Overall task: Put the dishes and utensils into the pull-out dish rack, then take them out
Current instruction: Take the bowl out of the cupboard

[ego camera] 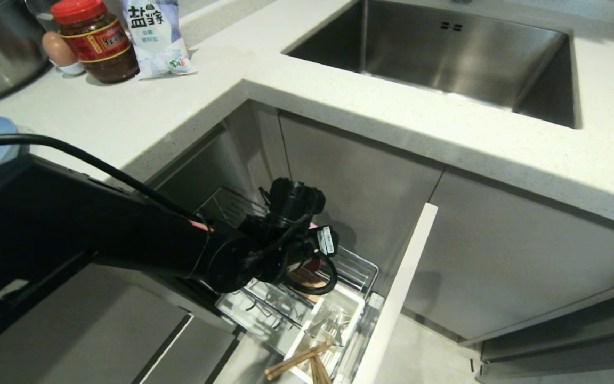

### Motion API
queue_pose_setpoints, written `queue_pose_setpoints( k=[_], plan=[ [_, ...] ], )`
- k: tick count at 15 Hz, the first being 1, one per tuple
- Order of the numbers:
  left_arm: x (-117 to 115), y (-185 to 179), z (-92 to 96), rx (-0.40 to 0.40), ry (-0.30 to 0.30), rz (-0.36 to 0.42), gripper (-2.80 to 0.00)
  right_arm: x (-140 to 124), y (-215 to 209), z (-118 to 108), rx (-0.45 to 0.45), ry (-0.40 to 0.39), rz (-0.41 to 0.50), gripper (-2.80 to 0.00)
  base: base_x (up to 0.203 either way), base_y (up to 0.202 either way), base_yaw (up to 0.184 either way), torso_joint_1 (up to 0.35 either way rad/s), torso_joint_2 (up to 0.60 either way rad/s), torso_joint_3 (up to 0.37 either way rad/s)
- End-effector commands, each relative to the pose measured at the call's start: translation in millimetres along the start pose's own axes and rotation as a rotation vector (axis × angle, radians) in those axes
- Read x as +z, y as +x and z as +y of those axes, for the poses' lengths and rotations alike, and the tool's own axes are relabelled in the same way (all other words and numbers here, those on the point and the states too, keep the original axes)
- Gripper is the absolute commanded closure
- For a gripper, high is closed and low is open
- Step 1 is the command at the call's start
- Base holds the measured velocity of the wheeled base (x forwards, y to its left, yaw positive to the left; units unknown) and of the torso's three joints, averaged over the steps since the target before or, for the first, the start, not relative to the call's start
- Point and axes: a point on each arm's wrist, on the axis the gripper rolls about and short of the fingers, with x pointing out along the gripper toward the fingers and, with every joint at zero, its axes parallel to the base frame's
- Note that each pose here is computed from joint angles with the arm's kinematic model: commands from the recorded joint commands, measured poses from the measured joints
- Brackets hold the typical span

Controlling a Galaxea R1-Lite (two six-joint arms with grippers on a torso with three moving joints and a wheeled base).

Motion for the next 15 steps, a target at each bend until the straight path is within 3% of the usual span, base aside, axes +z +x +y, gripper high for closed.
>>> queue_pose_setpoints(
  k=[1, 11, 15],
  plan=[
    [-3.9, 4.5, 0.0, 0.013, 0.003, 0.006, 0.0, -0.1, -0.3, 0.0, 0.0, 0.001, -0.005, 0.0, 0.0, 0.0, 0.0, 0.0, 0.0, 0.0],
    [-5.7, 2.2, -3.5, 0.009, 0.009, 0.004, 0.0, -0.1, -0.3, 0.0, -0.001, 0.001, -0.005, 0.0, 0.0, 0.0, 0.0, 0.0, 0.0, 0.0],
    [3.6, -11.2, -6.9, 0.019, -0.002, -0.046, 0.0, -0.1, -0.3, 0.0, -0.001, 0.001, -0.005, 0.0, 0.0, 0.0, 0.0, 0.0, 0.0, 0.0]
  ],
)
